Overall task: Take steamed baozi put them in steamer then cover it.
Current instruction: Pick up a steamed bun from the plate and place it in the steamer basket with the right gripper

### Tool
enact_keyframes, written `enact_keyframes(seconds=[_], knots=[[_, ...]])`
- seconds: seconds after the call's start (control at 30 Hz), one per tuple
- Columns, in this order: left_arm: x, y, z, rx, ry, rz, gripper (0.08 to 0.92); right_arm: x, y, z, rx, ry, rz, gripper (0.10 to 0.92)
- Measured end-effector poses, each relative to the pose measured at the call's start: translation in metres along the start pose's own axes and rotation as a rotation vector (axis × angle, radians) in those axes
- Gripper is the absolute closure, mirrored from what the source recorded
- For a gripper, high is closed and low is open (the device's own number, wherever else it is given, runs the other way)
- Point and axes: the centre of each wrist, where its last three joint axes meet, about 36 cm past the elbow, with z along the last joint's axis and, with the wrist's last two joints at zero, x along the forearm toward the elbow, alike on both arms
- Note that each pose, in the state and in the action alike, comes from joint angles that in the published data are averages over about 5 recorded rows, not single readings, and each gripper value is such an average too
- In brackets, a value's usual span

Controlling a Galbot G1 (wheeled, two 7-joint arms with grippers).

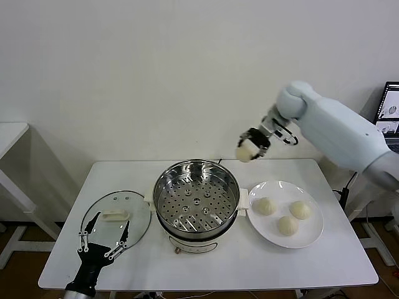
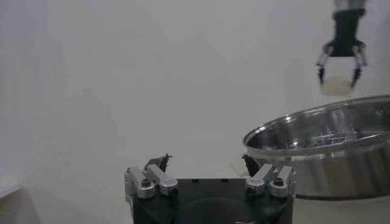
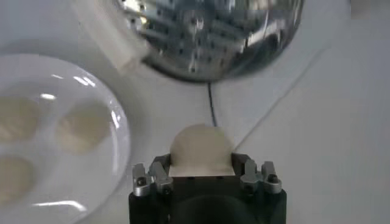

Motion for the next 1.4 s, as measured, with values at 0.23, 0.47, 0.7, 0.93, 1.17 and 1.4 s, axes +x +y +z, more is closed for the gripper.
enact_keyframes(seconds=[0.23,0.47,0.7,0.93,1.17,1.4], knots=[[0.001,0.000,-0.002,0.000,-0.005,-0.001,0.177,-0.021,-0.048,-0.042,0.214,-0.057,-0.038,0.338],[0.000,0.000,-0.003,-0.001,-0.013,-0.004,0.177,-0.049,-0.072,-0.066,0.316,-0.071,-0.091,0.336],[0.001,0.000,-0.003,0.000,-0.015,-0.006,0.177,-0.075,-0.082,-0.075,0.343,-0.063,-0.133,0.335],[0.002,0.001,-0.002,-0.002,-0.016,-0.009,0.177,-0.101,-0.087,-0.080,0.349,-0.064,-0.164,0.335],[0.004,0.003,-0.002,-0.007,-0.019,-0.013,0.177,-0.121,-0.092,-0.086,0.359,-0.075,-0.183,0.321],[0.003,0.004,0.000,-0.006,-0.020,-0.019,0.177,-0.119,-0.092,-0.085,0.348,-0.083,-0.175,0.207]])
